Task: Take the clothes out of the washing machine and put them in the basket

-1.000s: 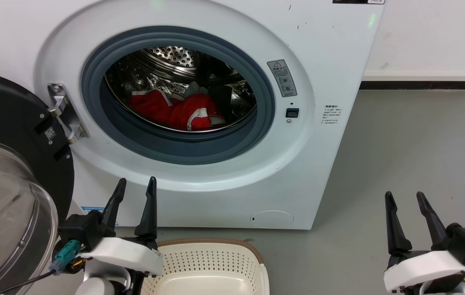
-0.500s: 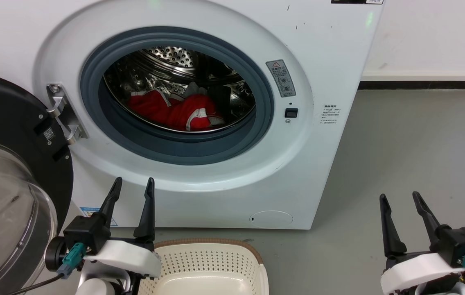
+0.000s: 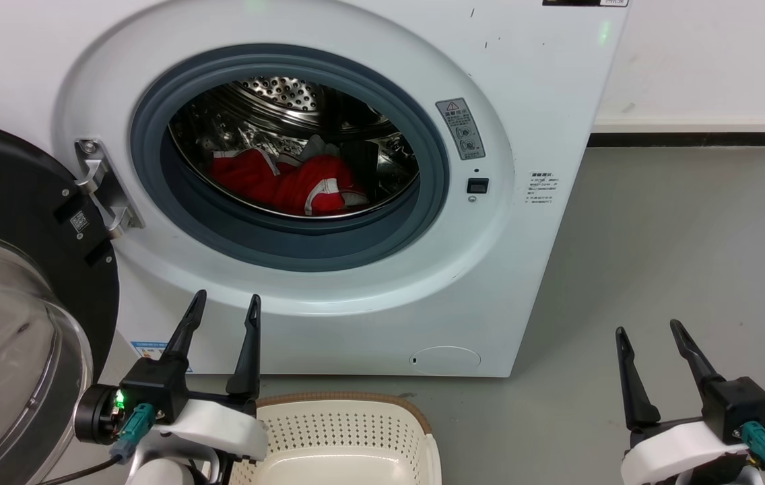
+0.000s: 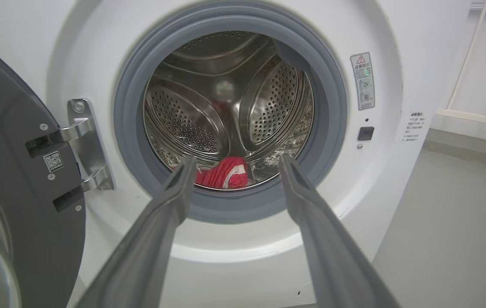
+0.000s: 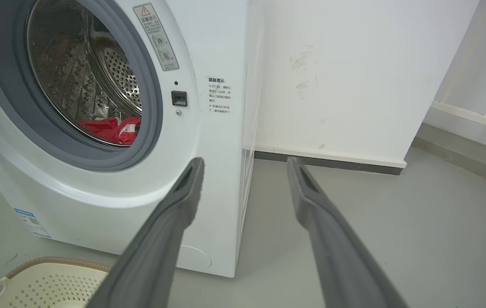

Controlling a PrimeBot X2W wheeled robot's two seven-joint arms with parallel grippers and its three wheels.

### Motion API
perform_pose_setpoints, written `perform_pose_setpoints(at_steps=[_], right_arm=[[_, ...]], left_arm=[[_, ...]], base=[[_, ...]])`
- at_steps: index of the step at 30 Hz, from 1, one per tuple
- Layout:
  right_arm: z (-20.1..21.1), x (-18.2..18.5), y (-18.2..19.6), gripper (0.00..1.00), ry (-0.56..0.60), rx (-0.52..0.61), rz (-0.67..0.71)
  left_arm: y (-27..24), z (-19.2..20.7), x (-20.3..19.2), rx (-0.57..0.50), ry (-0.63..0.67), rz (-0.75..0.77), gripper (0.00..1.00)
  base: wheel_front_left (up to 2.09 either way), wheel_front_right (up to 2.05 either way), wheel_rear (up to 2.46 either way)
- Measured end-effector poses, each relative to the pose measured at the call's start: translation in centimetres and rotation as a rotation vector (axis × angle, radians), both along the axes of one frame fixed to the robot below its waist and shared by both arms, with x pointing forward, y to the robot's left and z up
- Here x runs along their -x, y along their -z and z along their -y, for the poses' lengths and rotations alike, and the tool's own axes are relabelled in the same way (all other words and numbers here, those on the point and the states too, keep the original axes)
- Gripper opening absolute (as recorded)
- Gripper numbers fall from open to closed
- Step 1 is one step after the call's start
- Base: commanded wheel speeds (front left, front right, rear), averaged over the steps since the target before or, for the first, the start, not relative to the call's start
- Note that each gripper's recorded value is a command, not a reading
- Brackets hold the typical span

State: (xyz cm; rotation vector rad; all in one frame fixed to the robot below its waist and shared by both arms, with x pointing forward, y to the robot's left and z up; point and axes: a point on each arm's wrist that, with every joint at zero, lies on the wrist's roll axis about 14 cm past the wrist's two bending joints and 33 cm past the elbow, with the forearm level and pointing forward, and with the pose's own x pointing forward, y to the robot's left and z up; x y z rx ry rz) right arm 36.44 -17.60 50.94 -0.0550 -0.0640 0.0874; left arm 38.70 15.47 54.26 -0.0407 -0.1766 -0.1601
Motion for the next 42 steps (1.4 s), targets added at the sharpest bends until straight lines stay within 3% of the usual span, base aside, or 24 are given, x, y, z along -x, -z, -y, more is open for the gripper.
perform_pose_setpoints(at_steps=[27,42], right_arm=[[-0.3,-0.1,0.5,1.00,-0.011,0.006,-0.004],[-0.5,-2.5,0.5,1.00,-0.014,-0.018,-0.007]], left_arm=[[0.9,-0.3,-0.3,-0.011,-0.018,-0.017,1.00],[3.5,0.1,-9.0,-0.034,-0.031,-0.093,1.00]], base=[[0.00,0.00,0.00],[0.00,0.00,0.00]])
